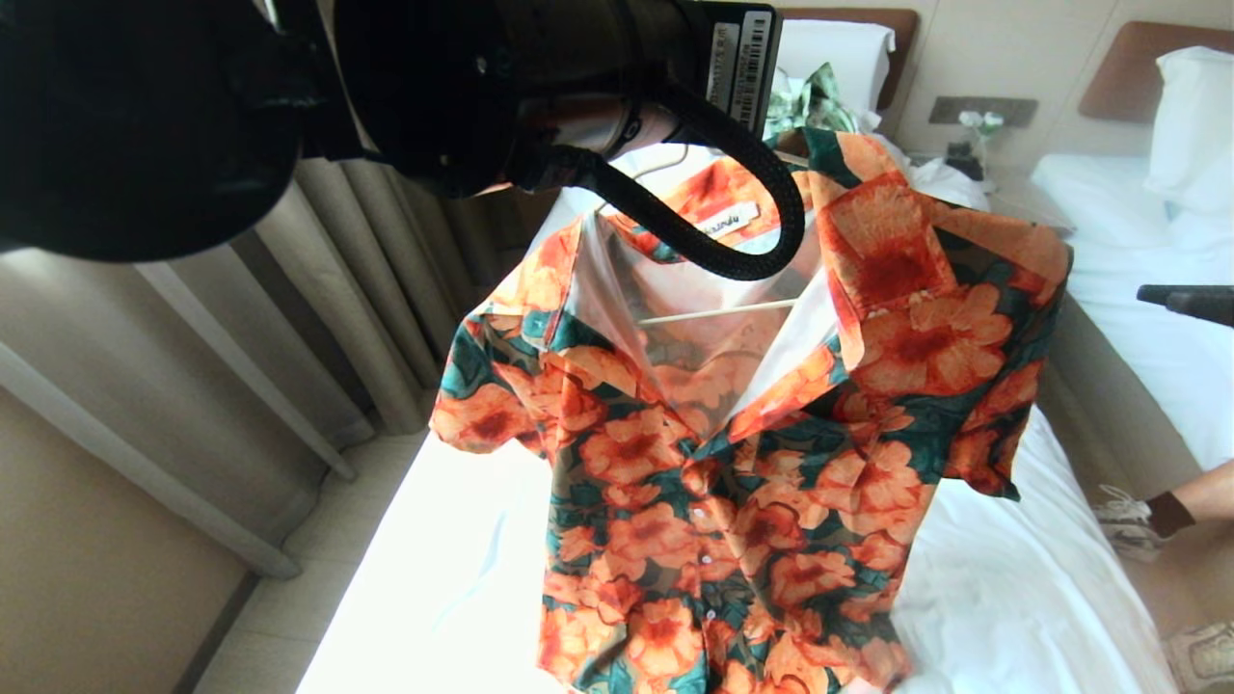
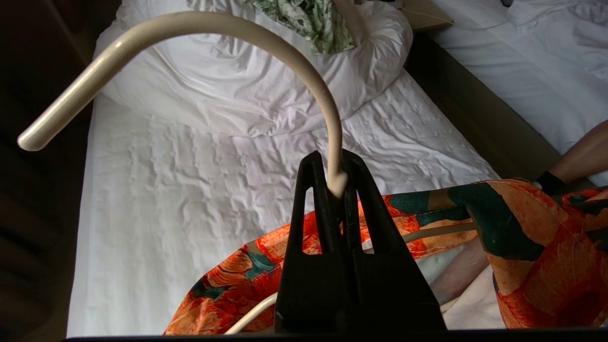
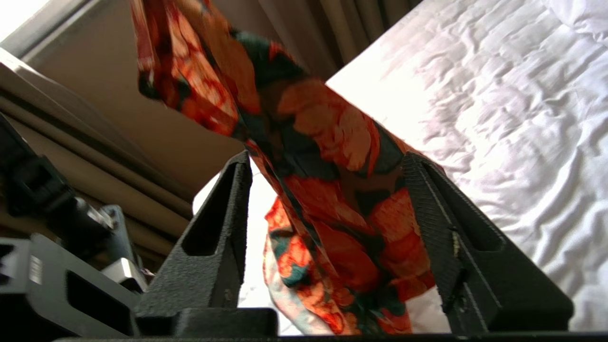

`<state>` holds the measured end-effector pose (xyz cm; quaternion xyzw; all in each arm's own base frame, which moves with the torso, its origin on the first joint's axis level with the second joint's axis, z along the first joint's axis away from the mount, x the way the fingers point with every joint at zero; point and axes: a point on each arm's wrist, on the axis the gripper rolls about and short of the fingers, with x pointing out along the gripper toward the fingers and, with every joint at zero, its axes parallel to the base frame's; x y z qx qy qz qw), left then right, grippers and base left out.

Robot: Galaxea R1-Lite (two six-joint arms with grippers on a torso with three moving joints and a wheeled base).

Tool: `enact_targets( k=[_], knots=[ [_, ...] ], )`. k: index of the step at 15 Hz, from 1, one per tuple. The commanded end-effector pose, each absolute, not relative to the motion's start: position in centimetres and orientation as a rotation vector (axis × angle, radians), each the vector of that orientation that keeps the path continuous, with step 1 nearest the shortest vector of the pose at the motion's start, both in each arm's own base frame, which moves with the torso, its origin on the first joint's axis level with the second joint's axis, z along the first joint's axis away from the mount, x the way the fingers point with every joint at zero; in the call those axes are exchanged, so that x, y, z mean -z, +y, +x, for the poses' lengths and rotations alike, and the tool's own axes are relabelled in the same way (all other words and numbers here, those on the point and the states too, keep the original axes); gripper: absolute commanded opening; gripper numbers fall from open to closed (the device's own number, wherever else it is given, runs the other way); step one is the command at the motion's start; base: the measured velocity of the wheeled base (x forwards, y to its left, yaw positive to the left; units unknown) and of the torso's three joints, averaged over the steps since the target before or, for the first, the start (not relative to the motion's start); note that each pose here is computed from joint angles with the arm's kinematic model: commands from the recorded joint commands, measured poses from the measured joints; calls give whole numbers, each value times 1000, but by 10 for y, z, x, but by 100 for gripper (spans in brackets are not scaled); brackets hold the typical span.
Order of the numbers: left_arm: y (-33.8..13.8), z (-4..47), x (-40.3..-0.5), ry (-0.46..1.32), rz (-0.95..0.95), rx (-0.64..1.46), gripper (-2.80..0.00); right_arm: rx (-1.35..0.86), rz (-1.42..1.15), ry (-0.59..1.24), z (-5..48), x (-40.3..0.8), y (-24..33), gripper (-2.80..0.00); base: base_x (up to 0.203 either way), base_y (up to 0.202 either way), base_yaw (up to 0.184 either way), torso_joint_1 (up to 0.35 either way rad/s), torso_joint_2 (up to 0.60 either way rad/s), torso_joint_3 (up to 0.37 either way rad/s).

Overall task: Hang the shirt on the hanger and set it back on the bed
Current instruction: Take the clothes hanger out of the clothes

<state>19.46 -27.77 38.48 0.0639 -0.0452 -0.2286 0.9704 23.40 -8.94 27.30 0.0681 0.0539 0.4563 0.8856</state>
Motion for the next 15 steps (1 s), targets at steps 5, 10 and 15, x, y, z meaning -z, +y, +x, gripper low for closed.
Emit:
enact_targets(
  k=[5, 10, 15],
  knots=[
    [-279, 196, -384, -91, 131, 458, -280, -1002, 29, 78, 255, -231, -90, 0, 0, 0, 0, 0, 0, 0],
    [-280, 197, -384, -92, 130, 456, -280, -1119, 31, 95, 274, -219, -62, 0, 0, 0, 0, 0, 0, 0],
    [-278, 197, -387, -101, 121, 454, -280, -1139, -15, 115, 292, -202, -42, -280, 0, 0, 0, 0, 0, 0]
  ],
)
